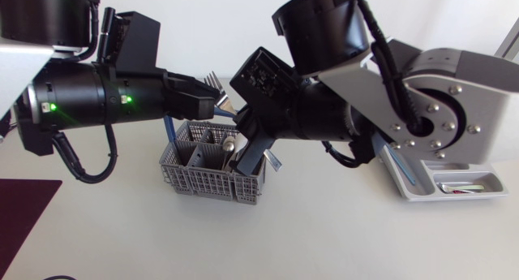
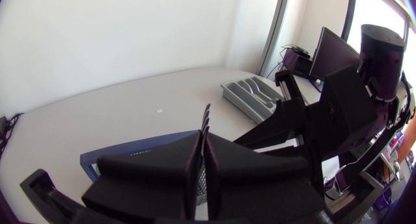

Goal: Sort the cutlery from the basket into the organizer compartments.

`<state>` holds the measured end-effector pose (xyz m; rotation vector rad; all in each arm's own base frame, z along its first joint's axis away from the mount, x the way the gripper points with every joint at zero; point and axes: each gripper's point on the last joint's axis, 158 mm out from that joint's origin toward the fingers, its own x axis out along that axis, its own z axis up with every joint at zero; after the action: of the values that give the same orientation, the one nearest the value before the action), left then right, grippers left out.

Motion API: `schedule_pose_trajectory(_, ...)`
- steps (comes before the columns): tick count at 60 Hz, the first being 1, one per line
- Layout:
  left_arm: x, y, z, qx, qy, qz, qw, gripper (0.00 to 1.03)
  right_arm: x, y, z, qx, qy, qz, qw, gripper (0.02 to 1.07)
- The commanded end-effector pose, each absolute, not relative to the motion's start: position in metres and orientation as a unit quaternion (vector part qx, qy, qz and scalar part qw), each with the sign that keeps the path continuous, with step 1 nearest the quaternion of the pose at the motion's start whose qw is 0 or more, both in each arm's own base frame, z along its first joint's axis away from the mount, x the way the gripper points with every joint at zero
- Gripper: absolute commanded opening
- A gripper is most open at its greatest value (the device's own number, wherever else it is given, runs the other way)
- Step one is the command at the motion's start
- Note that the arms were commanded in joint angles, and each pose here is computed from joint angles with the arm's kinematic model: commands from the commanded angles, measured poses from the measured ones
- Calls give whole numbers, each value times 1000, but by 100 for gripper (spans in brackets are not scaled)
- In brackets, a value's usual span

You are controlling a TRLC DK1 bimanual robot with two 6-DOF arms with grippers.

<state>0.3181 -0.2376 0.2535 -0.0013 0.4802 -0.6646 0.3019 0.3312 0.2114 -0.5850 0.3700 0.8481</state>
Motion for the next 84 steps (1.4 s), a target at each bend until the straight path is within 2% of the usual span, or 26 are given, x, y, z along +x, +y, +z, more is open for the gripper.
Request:
schedule_pose_trajectory(1,321,-244,271,-20,221,-328,918,4,299,335,204,-288,184,412,845,7)
schedule_pose_trajectory(2,321,-244,272,-20,220,-328,918,4,298,335,205,-287,183,414,844,8)
schedule_pose_trajectory(5,323,-242,276,-23,217,-326,920,15,297,334,204,-287,185,416,843,7)
schedule_pose_trajectory(7,324,-242,280,-26,215,-327,920,28,295,334,203,-287,188,419,841,8)
schedule_pose_trajectory(9,325,-241,283,-28,212,-326,921,34,294,333,202,-287,189,419,840,7)
schedule_pose_trajectory(14,331,-235,299,-33,196,-319,927,57,290,331,199,-285,195,425,837,8)
schedule_pose_trajectory(19,340,-224,319,-43,176,-305,935,68,286,326,196,-285,200,428,834,7)
schedule_pose_trajectory(23,347,-214,335,-52,160,-292,941,72,283,322,194,-285,202,428,834,8)
schedule_pose_trajectory(30,359,-190,359,-62,135,-264,953,73,278,310,193,-284,206,424,835,7)
schedule_pose_trajectory(37,367,-171,354,-50,139,-248,958,73,280,286,203,-274,205,408,846,7)
schedule_pose_trajectory(52,364,-171,273,24,221,-253,941,73,307,210,219,-241,213,335,885,8)
schedule_pose_trajectory(59,353,-180,241,56,250,-268,929,73,330,157,219,-220,226,284,906,7)
schedule_pose_trajectory(70,343,-190,205,95,285,-275,913,73,367,56,216,-179,251,191,932,7)
schedule_pose_trajectory(84,343,-196,179,118,310,-278,901,73,413,-59,200,-139,283,94,944,7)
